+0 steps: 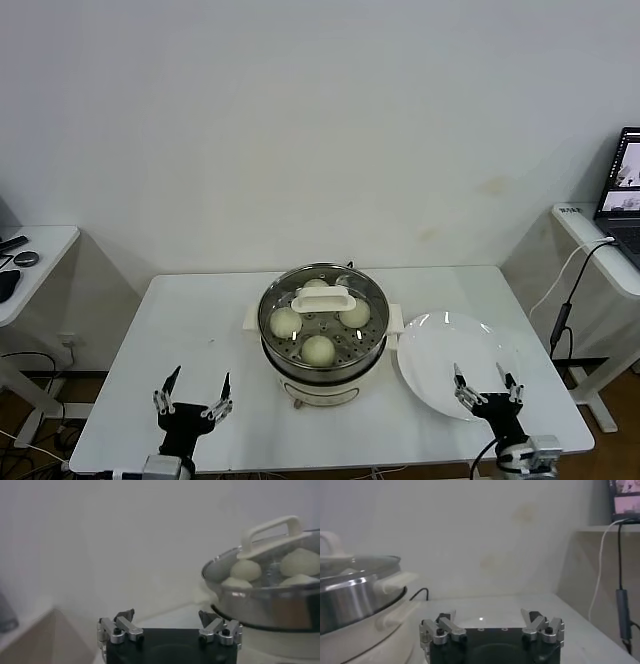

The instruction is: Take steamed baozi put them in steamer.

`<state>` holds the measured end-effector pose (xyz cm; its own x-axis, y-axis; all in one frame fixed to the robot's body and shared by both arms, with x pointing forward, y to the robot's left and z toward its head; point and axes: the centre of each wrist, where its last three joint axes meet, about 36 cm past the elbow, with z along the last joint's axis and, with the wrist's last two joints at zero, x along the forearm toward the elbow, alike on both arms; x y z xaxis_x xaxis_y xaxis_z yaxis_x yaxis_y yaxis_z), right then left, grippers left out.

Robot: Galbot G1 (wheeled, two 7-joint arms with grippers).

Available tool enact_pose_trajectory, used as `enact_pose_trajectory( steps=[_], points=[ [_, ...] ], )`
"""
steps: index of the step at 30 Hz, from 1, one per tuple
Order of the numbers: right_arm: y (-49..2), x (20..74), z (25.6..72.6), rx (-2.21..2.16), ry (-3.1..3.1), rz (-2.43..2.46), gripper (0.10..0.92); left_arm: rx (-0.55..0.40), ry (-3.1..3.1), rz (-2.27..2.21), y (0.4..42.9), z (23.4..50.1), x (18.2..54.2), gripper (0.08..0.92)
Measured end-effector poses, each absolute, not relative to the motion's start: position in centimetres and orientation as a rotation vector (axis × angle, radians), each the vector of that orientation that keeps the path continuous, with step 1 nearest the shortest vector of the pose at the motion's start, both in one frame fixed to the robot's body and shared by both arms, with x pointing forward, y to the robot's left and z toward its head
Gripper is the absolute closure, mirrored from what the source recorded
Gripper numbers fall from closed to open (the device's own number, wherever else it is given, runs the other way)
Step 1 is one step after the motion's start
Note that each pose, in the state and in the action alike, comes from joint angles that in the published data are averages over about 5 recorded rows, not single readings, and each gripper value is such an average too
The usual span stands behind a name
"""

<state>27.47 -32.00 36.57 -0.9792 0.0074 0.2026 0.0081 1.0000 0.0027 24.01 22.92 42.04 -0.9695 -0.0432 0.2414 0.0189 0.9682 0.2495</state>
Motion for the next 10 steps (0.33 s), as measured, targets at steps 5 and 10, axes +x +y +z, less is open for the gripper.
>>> enact_pose_trajectory(
  steps=[5,10],
  points=[
    [-32.1,26.8,37.2,-0.005,-2.917,0.029,0.200,0.017,-2.849,-0.295,23.0,41.9,22.7,0.177],
    [-32.0,26.5,37.7,0.009,-2.908,0.046,0.200,0.012,-2.838,-0.256,22.8,42.1,21.9,0.177]
  ],
)
